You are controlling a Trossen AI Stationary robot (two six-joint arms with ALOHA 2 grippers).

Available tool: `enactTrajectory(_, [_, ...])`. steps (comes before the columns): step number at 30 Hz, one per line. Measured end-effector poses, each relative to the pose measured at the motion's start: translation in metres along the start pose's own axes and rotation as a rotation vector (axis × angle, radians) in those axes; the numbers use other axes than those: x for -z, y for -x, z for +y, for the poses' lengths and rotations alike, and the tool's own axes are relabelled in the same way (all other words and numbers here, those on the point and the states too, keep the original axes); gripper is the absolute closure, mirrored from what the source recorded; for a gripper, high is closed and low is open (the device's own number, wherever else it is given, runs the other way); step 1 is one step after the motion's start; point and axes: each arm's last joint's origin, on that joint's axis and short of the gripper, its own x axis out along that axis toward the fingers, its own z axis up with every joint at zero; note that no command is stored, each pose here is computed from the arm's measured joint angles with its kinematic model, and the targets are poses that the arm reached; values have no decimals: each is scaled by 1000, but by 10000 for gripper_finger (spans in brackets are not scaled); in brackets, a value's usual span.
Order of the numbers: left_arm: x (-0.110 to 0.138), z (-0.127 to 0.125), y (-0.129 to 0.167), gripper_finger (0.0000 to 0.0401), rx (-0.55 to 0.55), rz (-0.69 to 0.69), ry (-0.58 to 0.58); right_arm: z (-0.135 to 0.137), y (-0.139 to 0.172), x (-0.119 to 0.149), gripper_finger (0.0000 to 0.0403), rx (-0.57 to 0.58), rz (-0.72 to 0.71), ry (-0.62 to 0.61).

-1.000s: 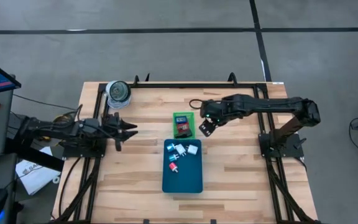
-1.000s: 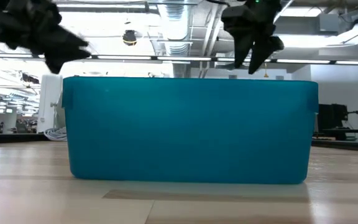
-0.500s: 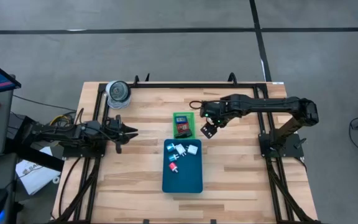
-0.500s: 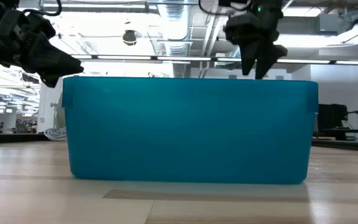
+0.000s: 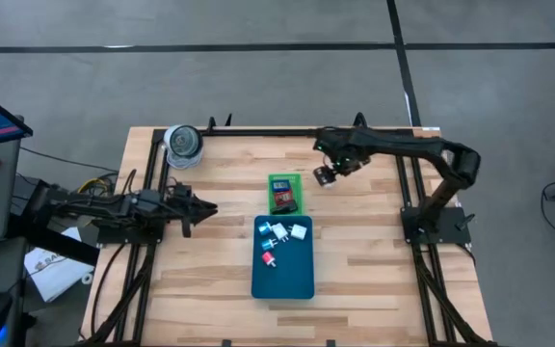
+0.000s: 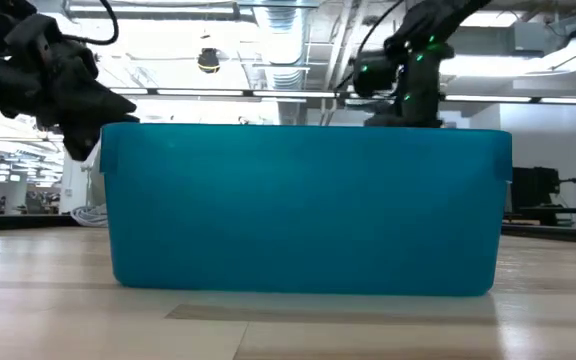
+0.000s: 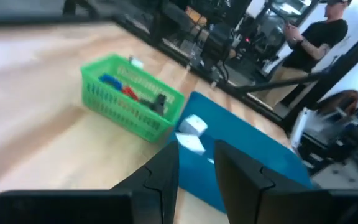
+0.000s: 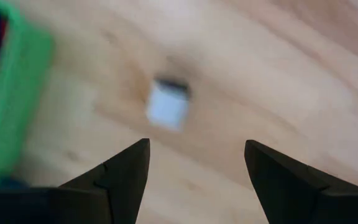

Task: Pick & Place Office items
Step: Put the white charger adapter into the blue bin

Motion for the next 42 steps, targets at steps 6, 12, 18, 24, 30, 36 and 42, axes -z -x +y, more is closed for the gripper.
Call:
enactTrajectory(6, [2, -2, 0, 303, 21, 19, 96, 4, -40, -22, 148, 16, 38, -31])
enactTrajectory(12, [3, -2, -1, 302, 12, 29, 92, 11, -52, -27, 148, -4, 23, -27])
enactTrajectory(18, [3, -1, -2, 302, 7, 36, 90, 12, -58, -29, 148, -20, 38, -46])
enactTrajectory(24, [3, -1, -2, 302, 5, 35, 90, 13, -63, -30, 148, -20, 37, -41])
enactTrajectory(30, [3, -1, -2, 302, 6, 34, 91, 6, -69, -28, 159, -5, 55, -58])
enactTrajectory(36, [3, -1, -2, 302, 6, 34, 91, 1, -76, -21, 224, 14, 83, -70])
enactTrajectory(42, [3, -1, -2, 302, 7, 34, 91, -1, -81, -18, 282, 10, 78, -60])
